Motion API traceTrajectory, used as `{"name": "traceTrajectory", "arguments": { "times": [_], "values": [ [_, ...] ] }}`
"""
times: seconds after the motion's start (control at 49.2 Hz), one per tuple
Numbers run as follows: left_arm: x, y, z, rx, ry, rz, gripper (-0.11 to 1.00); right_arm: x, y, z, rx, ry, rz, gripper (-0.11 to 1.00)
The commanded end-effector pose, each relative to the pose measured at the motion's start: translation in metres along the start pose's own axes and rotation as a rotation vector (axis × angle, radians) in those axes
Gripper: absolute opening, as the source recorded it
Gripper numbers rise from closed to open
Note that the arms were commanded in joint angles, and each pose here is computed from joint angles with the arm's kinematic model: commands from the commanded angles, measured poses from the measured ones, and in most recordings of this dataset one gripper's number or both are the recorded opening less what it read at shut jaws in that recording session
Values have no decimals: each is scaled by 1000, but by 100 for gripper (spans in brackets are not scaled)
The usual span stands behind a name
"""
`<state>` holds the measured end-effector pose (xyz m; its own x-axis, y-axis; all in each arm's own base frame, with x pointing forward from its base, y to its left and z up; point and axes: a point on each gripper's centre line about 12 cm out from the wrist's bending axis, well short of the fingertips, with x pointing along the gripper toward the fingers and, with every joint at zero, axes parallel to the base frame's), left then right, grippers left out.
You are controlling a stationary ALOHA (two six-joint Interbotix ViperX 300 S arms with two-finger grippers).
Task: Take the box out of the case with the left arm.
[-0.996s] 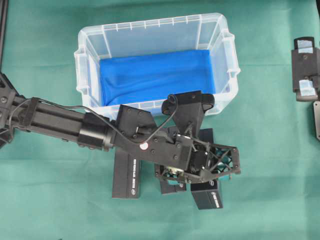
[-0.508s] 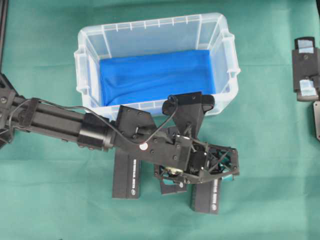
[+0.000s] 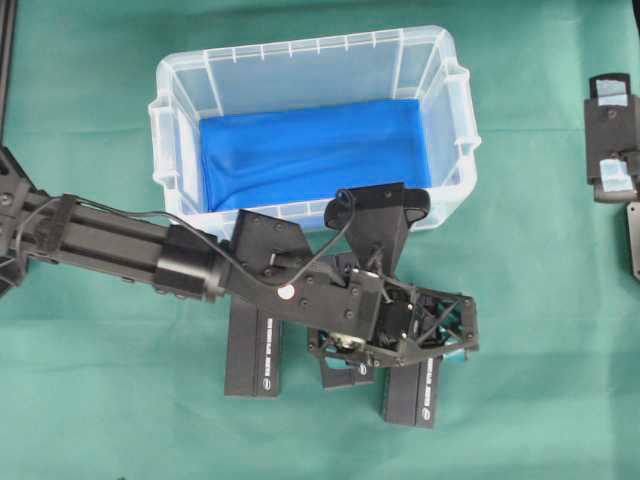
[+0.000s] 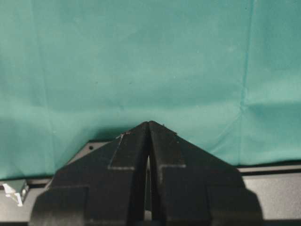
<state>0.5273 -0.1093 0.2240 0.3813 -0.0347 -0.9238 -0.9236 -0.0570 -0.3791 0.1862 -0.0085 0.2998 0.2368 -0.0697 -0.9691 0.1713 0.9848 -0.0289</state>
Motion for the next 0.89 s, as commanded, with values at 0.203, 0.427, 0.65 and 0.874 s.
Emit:
{"name": "traceTrajectory", "arguments": {
  "times": [0.203,0.427,0.65,0.874],
  "values": [
    [-78,-29,-5,-2,39,-148,94,-4,0,1,1,-15,1,0],
    [-109,-42,-8,18,45,-183,94,-4,0,1,2,-17,1,0],
    [-137,-44,-3,42,30,-152,94,-4,0,1,2,-14,1,0],
    [-139,-42,-2,48,25,-137,94,-4,0,1,2,-17,1,0]
  ]
}}
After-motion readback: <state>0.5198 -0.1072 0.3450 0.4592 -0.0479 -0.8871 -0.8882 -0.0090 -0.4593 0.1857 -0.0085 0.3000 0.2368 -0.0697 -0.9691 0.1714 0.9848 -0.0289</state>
